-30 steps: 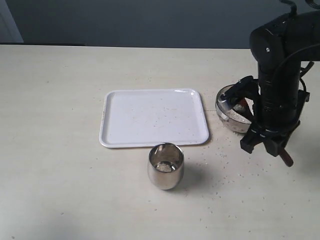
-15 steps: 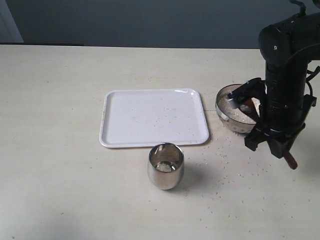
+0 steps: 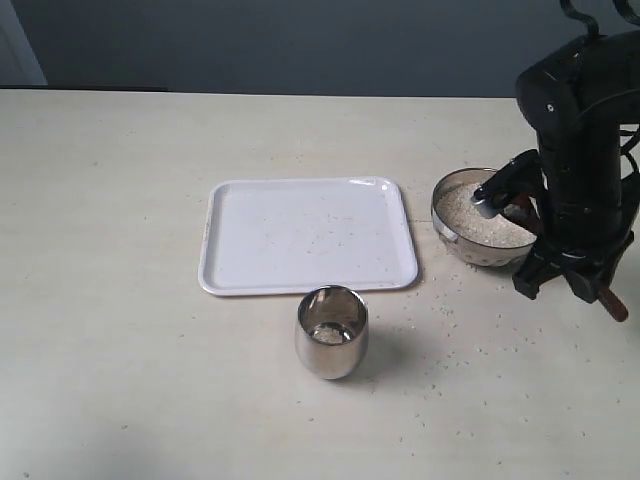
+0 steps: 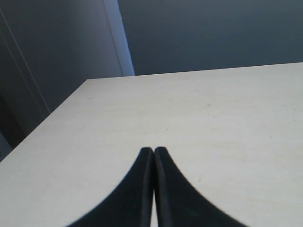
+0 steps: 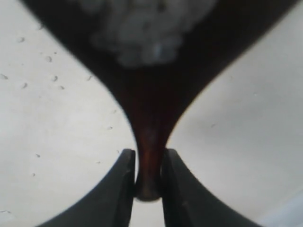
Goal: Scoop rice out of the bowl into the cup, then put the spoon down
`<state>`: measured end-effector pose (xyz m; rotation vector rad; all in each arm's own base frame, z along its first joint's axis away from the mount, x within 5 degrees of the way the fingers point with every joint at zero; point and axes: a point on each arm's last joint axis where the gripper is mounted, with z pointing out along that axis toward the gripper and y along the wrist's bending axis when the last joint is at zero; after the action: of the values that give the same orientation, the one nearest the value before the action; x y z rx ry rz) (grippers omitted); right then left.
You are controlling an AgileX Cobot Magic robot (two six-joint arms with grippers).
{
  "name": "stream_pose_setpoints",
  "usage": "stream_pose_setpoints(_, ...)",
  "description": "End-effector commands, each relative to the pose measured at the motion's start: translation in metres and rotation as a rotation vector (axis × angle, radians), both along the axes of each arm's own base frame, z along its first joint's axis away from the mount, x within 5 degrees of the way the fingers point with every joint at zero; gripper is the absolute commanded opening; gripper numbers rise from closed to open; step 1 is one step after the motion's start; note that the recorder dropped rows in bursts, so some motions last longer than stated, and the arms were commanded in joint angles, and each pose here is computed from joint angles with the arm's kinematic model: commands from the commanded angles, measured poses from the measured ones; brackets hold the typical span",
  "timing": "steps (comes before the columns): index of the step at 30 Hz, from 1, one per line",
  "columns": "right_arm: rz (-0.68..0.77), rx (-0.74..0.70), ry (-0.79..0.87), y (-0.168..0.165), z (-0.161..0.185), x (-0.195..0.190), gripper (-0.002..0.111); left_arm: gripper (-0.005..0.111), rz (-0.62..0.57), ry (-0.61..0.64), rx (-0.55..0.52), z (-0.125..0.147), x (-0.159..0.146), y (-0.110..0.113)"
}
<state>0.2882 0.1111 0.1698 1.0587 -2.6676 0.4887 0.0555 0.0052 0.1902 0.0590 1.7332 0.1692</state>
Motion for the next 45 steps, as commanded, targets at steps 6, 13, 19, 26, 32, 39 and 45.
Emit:
stream_pose_setpoints(6, 0.122, -0.089, -0.033, 0.009, -0.003, 0.005, -0.001, 0.0, 0.004, -0.01, -0.003, 0.001, 0.0, 0.0)
stream_pose_setpoints(13, 0.242, -0.158, -0.079, 0.023, 0.001, 0.002, -0.001, 0.0, 0.004, -0.01, -0.003, 0.001, 0.0, 0.0)
stream_pose_setpoints(19, 0.268, -0.149, -0.04, 0.027, -0.005, -0.001, -0.001, 0.0, 0.004, -0.01, -0.003, 0.001, 0.0, 0.0)
stream_pose_setpoints(26, 0.32, -0.151, -0.042, 0.042, -0.007, -0.008, -0.001, 0.0, 0.004, -0.01, -0.003, 0.001, 0.0, 0.0)
stream_pose_setpoints(32, 0.382, -0.143, -0.055, 0.06, -0.003, -0.02, -0.001, 0.0, 0.004, -0.01, -0.003, 0.001, 0.0, 0.0)
stream_pose_setpoints(39, 0.467, -0.152, -0.037, 0.074, -0.006, -0.046, -0.001, 0.0, 0.004, -0.01, -0.003, 0.001, 0.0, 0.0)
stream_pose_setpoints(45, 0.523, -0.145, -0.054, 0.084, 0.0, -0.062, -0.001, 0.0, 0.004, -0.01, -0.003, 0.001, 0.0, 0.0)
